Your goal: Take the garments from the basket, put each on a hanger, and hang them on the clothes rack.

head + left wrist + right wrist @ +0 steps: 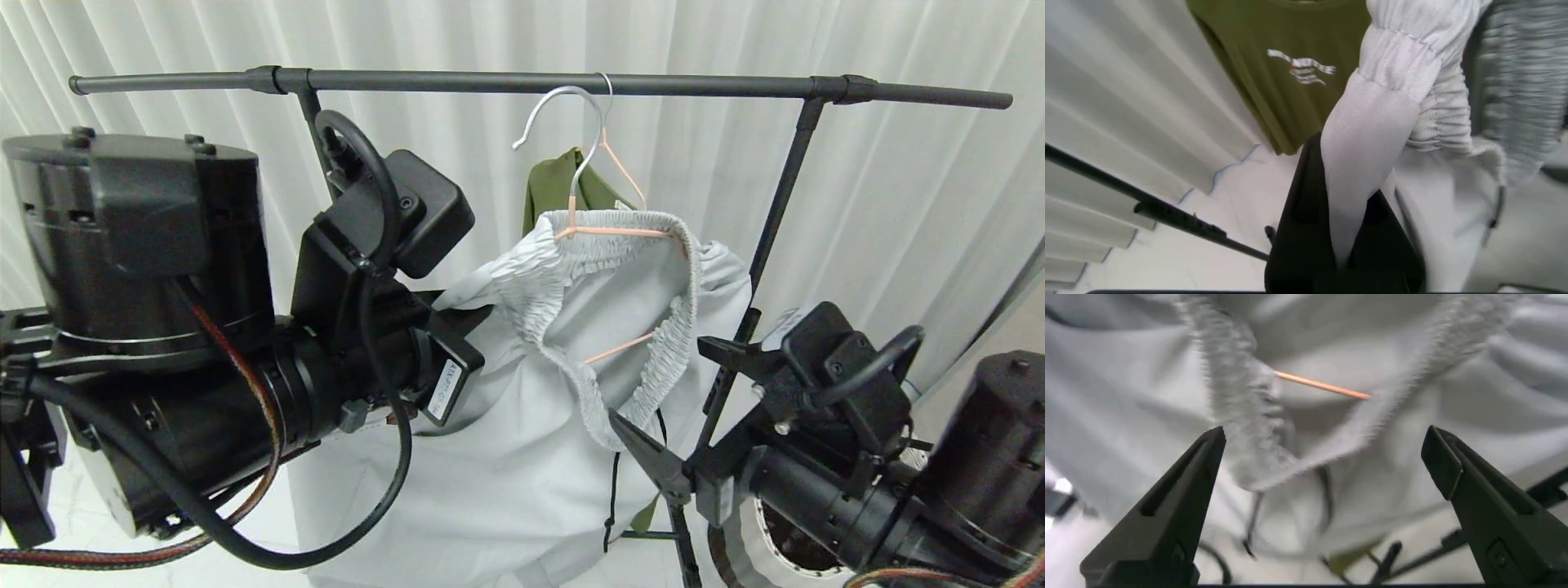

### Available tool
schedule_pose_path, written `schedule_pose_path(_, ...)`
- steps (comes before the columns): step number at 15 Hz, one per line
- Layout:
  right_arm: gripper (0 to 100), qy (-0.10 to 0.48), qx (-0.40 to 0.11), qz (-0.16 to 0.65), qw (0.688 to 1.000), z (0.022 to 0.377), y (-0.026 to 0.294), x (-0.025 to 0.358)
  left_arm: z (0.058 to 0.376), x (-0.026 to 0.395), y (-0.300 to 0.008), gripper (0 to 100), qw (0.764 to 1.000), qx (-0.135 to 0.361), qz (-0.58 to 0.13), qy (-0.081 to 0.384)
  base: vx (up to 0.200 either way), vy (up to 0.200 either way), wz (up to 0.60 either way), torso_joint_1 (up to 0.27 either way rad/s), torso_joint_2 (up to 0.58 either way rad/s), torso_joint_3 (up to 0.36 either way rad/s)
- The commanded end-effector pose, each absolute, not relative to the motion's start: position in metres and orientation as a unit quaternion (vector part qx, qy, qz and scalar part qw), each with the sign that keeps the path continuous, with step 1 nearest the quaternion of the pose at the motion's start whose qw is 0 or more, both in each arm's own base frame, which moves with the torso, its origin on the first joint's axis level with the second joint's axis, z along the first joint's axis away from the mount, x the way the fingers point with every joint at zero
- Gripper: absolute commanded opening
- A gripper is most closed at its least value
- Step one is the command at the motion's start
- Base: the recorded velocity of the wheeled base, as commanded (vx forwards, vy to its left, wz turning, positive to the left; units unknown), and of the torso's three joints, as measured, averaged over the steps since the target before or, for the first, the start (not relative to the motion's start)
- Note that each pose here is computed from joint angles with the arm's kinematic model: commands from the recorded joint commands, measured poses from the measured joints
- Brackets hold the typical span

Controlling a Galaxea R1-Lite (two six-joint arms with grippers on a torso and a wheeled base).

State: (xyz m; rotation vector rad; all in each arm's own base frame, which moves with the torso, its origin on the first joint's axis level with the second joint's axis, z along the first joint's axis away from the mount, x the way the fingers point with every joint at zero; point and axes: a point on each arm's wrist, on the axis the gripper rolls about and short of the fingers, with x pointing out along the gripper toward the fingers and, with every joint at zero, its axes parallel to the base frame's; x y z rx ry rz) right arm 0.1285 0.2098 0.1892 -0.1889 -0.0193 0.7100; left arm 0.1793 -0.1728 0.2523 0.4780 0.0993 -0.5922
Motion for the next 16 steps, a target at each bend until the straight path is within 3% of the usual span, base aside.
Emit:
schedule_pose_path(1,100,-0.008,-0.092,0.351,0.932,0.204,0.166,0.117,0.247,0.172,-0.165,0,0.921,0.240,-0.303,0.050,0.000,0.000,0.00,0.000,0.00,0.000)
schedule_pose_path(4,100,0.013,-0.118,0.372,0.921,0.225,0.124,0.119,0.239,0.165,-0.152,0,0.893,0.279,-0.353,0.036,0.000,0.000,0.00,0.000,0.00,0.000)
schedule_pose_path(7,100,0.014,-0.157,0.413,0.897,0.244,0.111,0.121,0.235,0.167,-0.150,0,0.881,0.296,-0.369,0.031,0.000,0.000,0.00,0.000,0.00,0.000)
schedule_pose_path(10,100,0.022,-0.169,0.478,0.862,0.260,0.125,0.130,0.238,0.165,-0.151,0,0.871,0.292,-0.395,0.018,0.000,0.000,0.00,0.000,0.00,0.000)
schedule_pose_path(16,100,0.047,-0.172,0.527,0.831,0.275,0.170,0.162,0.246,0.165,-0.151,0,0.870,0.297,-0.393,0.001,0.000,0.000,0.00,0.000,0.00,0.000)
